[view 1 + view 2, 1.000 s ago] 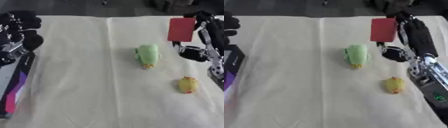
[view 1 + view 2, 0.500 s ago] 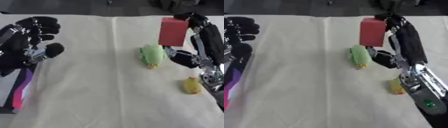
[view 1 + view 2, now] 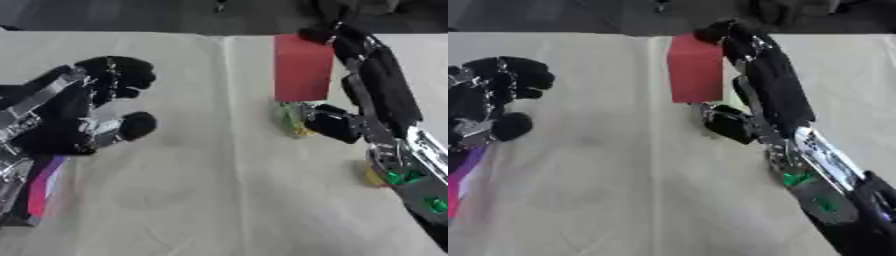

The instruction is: Pick up the objects with one hand, pass them to the other hand, and then place them into the box on the other side of the table.

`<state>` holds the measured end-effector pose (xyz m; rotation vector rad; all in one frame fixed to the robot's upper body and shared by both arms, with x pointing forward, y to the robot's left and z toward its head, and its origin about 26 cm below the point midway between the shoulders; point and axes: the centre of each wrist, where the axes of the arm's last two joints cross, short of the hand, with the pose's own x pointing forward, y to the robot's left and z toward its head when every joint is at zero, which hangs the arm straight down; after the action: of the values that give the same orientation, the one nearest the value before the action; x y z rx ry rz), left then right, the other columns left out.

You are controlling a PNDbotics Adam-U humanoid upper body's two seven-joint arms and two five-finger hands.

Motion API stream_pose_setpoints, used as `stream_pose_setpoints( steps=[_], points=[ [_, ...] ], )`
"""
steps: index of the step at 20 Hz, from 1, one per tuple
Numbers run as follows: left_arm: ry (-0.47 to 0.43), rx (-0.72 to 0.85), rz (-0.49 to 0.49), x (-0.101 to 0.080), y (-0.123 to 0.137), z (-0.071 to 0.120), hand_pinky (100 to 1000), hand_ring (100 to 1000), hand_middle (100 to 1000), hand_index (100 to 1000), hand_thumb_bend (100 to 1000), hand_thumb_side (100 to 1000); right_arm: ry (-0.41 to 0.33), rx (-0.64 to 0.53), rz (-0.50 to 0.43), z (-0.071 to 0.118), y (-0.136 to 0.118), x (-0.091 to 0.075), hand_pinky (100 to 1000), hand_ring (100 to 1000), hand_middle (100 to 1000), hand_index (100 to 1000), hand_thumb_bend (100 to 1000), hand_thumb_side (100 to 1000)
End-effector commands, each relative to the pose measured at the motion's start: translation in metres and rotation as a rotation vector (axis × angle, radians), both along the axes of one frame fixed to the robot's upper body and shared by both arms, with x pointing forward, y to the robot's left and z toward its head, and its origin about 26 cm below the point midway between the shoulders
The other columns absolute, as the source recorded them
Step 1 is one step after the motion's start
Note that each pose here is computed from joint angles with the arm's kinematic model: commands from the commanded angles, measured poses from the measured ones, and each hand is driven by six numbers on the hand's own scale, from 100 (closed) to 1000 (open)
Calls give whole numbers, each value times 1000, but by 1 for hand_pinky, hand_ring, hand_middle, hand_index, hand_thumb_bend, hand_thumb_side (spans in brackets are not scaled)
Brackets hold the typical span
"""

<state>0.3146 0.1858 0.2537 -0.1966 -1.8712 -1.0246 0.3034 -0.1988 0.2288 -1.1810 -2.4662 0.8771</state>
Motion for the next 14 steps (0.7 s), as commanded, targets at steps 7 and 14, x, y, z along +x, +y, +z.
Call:
stream_pose_setpoints(
  steps=[7, 14],
  points=[
    [-56, 50, -37, 1, 0, -4, 914, 872, 774, 847, 638, 298, -33, -65, 43, 11, 11, -3, 797, 584, 543, 503, 100, 100],
    [-44, 40, 27, 13, 4, -14, 900, 860, 757, 827, 489, 428, -23, -101, 85, 13, 18, -4, 801, 589, 545, 505, 100, 100]
  ],
)
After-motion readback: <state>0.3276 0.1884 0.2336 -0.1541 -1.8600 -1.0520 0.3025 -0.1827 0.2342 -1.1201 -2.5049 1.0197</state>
